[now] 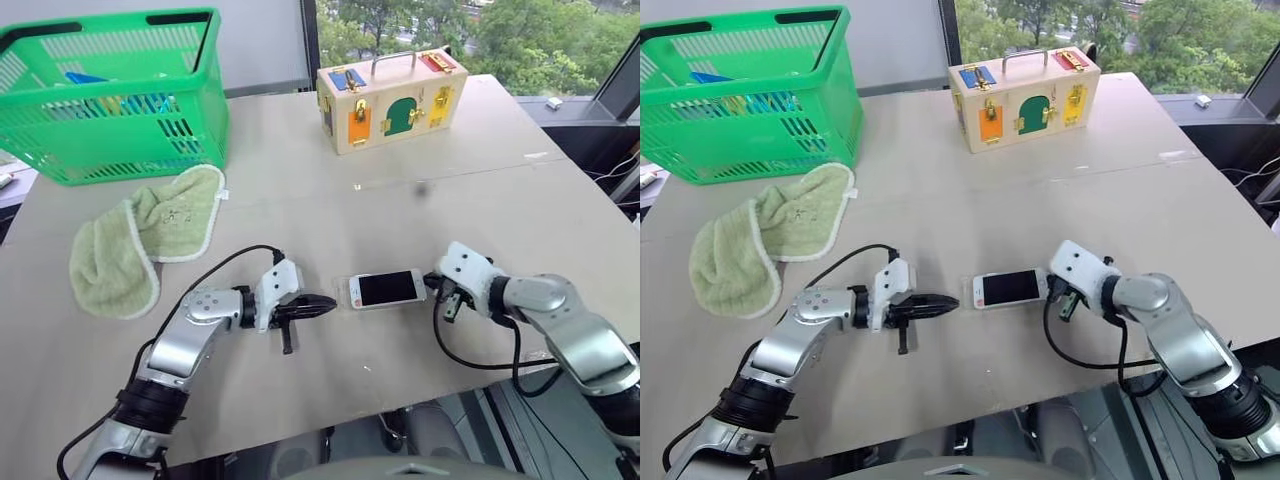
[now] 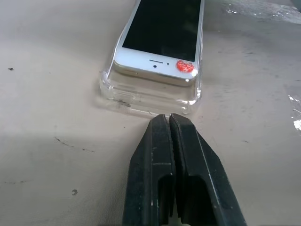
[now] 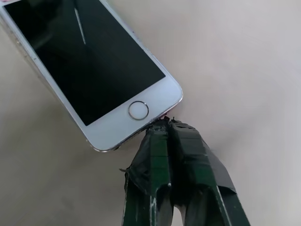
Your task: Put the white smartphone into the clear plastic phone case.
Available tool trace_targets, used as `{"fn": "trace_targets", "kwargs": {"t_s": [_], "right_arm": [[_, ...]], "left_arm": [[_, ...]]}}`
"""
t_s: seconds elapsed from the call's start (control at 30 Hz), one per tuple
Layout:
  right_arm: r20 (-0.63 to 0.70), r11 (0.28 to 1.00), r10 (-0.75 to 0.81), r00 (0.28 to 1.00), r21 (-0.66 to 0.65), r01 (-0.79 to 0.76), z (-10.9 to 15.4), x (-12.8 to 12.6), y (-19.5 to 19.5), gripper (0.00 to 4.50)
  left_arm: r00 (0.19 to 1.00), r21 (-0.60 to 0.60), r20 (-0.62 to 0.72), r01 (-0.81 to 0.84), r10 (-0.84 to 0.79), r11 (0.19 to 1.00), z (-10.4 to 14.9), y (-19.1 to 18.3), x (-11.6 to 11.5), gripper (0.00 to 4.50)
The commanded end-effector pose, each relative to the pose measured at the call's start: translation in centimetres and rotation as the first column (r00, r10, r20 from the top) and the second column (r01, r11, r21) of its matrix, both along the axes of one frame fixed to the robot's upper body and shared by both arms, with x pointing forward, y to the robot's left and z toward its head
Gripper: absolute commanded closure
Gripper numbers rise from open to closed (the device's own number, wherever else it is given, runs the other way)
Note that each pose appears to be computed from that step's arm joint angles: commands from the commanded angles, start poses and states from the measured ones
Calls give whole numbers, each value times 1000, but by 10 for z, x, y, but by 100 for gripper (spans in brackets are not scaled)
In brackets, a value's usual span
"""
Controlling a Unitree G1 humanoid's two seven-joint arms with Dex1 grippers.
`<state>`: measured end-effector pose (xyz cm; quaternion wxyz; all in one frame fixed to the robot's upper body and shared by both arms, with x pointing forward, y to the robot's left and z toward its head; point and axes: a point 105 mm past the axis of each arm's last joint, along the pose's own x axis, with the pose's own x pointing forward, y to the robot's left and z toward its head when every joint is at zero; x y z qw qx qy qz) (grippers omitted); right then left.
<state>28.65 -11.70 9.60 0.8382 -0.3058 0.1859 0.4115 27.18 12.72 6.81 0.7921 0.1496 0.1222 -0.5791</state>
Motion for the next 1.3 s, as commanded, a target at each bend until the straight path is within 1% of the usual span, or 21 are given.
{"fn": "trace_targets", "kwargs": {"t_s": [0.03, 0.27, 0.4, 0.57, 0.63, 0.73, 0.87, 1.03, 1.17, 1.3], "right_arm": [[32, 995, 99, 995, -26, -98, 4, -2, 19, 450], [11, 979, 203, 979, -26, -203, -1, -7, 45, 450], [-2, 972, 231, 973, -32, -231, -4, -6, 51, 450], [-7, 965, 263, 965, -19, -263, -1, -7, 56, 450], [2, 965, 262, 965, -27, -262, 3, -4, 54, 450], [10, 971, 237, 971, -3, -237, 12, 0, 48, 450], [-17, 977, 212, 977, 28, -212, 17, -6, 33, 450], [-8, 991, 122, 993, 49, -121, 24, -6, 5, 450], [4, 994, 73, 997, 84, -73, 29, -5, -7, 450], [18, 993, 63, 998, 97, -64, 32, -4, -9, 450]], "left_arm": [[999, 31, -19, -27, 27, 999, -14, 2, -1, 441], [999, 24, -10, -30, 31, 999, -14, -1, -2, 441], [999, 24, -5, -41, 41, 999, -13, -1, 0, 441], [998, 17, -3, -67, 67, 998, -12, 1, 4, 441], [996, 5, -6, -94, 94, 996, -12, 4, 8, 441], [992, -3, -9, -126, 126, 992, -11, 12, 10, 441], [988, -29, -16, -153, 152, 988, -7, 23, 7, 441], [986, -102, -19, -166, 164, 981, 11, 28, 9, 441], [990, -123, 0, -137, 138, 983, 23, 24, 10, 441], [996, -164, 1, -89, 90, 982, 37, 5, 11, 441]]}}
